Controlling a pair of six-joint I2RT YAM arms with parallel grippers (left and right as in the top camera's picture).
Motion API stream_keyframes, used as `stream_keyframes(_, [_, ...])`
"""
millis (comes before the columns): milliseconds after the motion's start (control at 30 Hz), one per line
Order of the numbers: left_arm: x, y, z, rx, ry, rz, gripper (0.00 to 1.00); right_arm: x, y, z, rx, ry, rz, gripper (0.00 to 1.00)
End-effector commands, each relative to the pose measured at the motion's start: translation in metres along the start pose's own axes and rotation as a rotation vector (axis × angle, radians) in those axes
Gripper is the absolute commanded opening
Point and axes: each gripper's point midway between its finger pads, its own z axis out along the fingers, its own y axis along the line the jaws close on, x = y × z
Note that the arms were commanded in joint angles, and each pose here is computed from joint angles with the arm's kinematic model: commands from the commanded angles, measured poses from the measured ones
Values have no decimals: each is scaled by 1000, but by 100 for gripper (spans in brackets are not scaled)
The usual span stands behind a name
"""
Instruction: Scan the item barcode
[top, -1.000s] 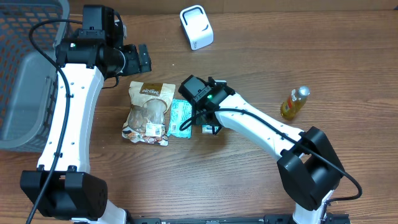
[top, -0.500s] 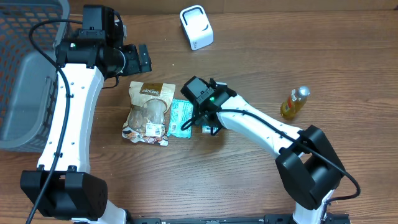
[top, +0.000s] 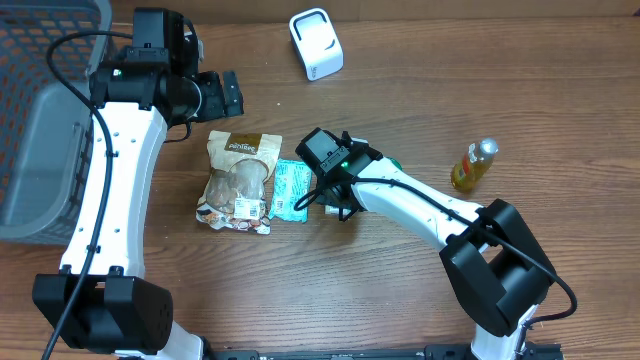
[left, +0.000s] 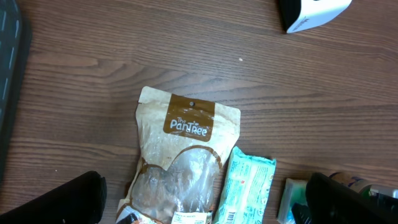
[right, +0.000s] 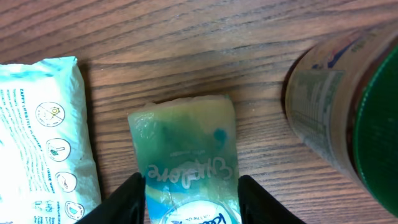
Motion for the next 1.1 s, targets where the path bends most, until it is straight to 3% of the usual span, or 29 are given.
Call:
stream_keyframes(0, [-4,-2,-3,12,-10,10,100,-3,-6,2,15,-7,39,41])
stream_keyframes(300, [-4,-2,-3,12,-10,10,100,2,-13,2,41,17,35,21])
stream_keyframes(733, [-4,-2,-3,12,-10,10,100,19,8,1,-71,116,11,23])
stream_keyframes(900, [-4,-2,-3,12,-10,10,100,10,8,1,-64,71,-68,33])
stream_keyframes(1067, [-4,-2,-3,12,-10,10,100,1,3,-4,-43,57,-89,35])
